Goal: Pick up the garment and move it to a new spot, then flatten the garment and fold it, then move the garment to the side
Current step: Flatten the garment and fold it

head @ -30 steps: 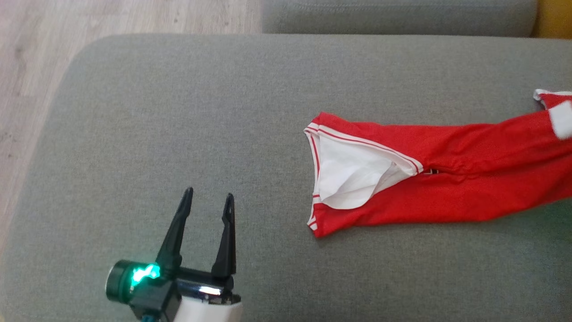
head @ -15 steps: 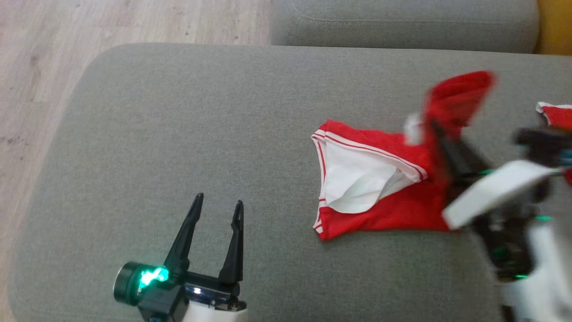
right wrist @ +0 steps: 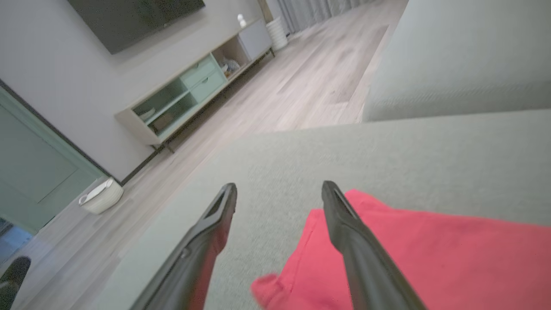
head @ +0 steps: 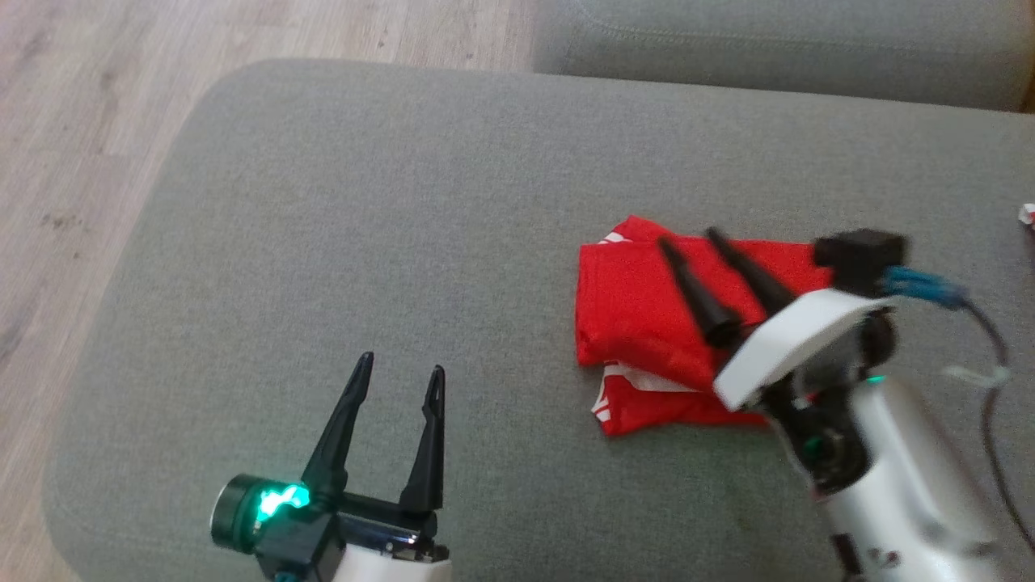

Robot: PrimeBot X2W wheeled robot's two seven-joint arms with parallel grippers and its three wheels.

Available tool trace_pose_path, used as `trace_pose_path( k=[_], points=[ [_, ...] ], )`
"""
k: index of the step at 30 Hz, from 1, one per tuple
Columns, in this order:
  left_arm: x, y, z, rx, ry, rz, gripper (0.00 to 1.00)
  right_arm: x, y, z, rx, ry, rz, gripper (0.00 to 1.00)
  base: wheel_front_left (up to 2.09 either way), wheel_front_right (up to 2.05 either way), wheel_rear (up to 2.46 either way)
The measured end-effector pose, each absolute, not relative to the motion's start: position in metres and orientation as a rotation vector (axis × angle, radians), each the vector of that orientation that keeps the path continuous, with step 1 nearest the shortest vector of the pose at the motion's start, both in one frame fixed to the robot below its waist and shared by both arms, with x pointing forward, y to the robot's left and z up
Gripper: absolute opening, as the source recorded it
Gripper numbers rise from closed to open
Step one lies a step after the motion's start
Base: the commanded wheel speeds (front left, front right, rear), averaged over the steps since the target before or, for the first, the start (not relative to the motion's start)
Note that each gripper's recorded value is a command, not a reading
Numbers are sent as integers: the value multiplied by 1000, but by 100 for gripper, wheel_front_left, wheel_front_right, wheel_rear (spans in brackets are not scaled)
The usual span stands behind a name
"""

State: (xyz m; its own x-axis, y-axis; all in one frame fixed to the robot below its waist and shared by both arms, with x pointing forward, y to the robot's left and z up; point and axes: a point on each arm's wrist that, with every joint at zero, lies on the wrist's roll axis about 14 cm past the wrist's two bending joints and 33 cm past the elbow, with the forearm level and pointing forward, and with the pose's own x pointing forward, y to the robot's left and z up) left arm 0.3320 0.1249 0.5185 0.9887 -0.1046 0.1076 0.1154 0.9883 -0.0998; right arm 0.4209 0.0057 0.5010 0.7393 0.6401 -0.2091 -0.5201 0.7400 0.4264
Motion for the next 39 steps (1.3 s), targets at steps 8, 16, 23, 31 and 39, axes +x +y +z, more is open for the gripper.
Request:
trace_pose_path(
  k=[8, 16, 23, 31, 39],
  points=[
    [329, 129, 531, -119, -145, -97, 100, 432, -105, 513, 342, 163, 362, 100, 0, 0, 0],
    [313, 134, 512, -131, -91, -71, 100, 373, -148, 472, 183, 102, 270, 100, 0, 0, 0],
    [306, 142, 495, -120, -44, -47, 100, 335, -152, 453, 134, 116, 229, 100, 0, 0, 0],
    [297, 149, 482, -115, -9, -32, 100, 298, -156, 437, 160, 154, 176, 100, 0, 0, 0],
    [296, 149, 479, -115, 0, -30, 100, 301, -158, 444, 155, 130, 165, 100, 0, 0, 0]
  ],
)
